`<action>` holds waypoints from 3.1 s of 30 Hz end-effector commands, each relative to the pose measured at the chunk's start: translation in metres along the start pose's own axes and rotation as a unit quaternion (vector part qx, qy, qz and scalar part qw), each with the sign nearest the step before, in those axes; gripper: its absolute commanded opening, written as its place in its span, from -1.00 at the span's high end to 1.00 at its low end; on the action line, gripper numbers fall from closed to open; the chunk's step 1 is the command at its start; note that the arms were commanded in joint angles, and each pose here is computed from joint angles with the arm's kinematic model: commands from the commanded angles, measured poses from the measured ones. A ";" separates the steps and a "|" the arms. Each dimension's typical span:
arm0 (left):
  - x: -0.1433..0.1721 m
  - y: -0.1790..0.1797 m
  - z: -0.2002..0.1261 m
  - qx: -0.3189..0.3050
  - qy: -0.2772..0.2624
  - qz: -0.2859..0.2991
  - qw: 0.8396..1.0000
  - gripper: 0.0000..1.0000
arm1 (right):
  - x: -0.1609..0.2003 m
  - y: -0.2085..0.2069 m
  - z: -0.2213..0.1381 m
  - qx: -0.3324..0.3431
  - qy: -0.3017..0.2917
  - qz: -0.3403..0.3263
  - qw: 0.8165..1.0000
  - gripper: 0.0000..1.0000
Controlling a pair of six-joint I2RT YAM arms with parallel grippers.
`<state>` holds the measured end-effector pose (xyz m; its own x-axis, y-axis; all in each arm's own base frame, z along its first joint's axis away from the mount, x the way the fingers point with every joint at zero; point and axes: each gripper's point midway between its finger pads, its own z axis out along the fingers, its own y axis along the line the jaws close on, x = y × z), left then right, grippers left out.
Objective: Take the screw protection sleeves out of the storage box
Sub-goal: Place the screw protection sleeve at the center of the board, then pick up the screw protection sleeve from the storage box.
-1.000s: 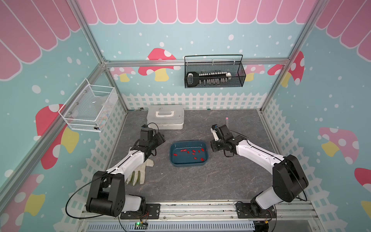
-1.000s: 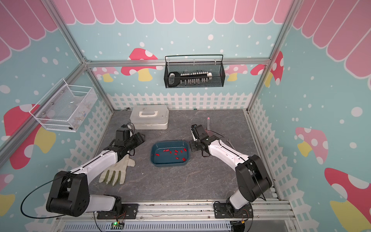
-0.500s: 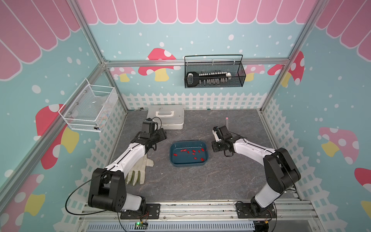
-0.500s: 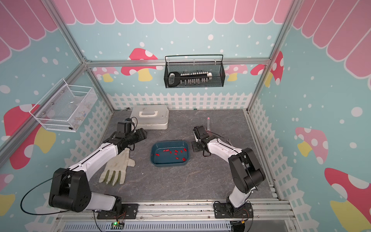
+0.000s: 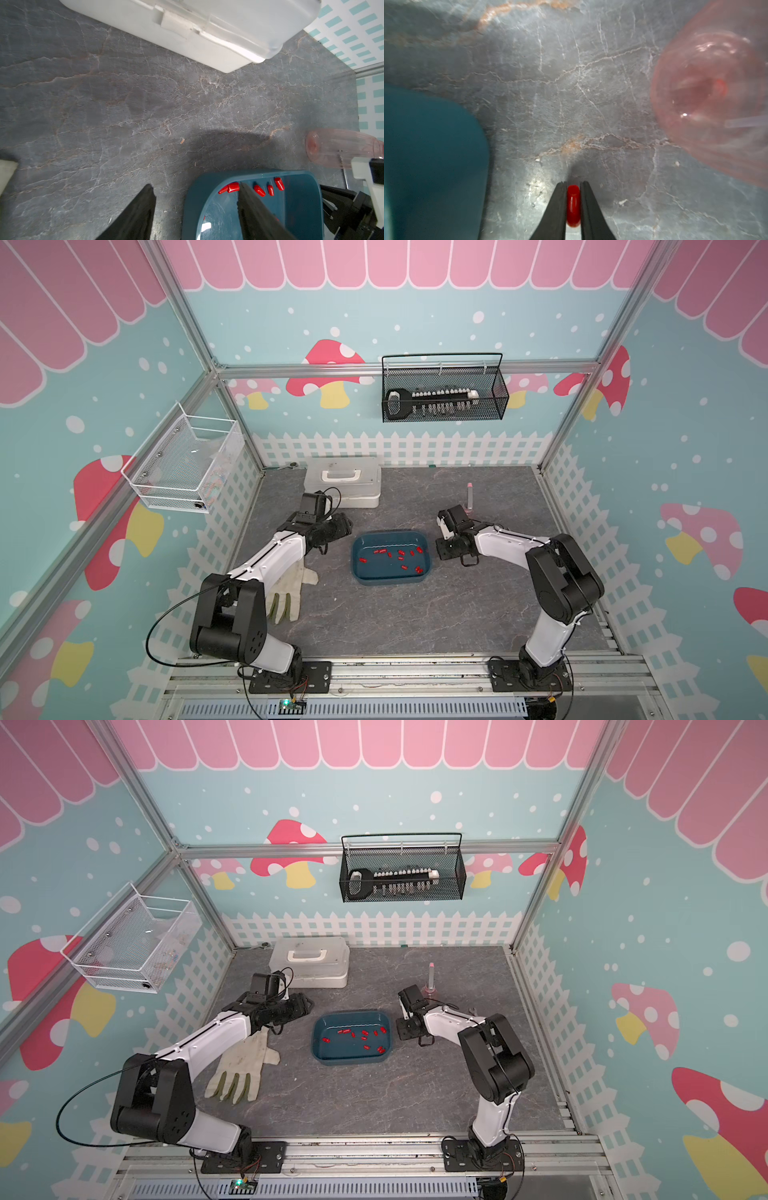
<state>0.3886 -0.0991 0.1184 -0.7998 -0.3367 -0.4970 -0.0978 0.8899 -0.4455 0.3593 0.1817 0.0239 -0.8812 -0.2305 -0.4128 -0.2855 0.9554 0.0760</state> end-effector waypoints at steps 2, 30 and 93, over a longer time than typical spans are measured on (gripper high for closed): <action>-0.003 -0.009 -0.003 0.014 0.005 0.012 1.000 -0.29 | 0.002 -0.002 0.005 0.000 0.005 0.005 1.000 0.65; 0.003 -0.012 -0.006 0.008 0.024 0.021 0.999 -0.28 | -0.021 0.016 -0.069 -0.021 -0.049 -0.027 0.998 -0.03; 0.016 0.002 0.001 -0.005 0.052 0.030 0.998 -0.14 | -0.026 0.178 0.038 -0.035 0.055 -0.176 0.982 0.47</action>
<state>0.3754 -0.1010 0.1105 -0.8588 -0.2592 -0.4420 -0.0653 0.9109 -0.4073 0.3493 0.3668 0.0266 -0.7392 -0.5672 -0.3632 -0.6118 0.7909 0.0099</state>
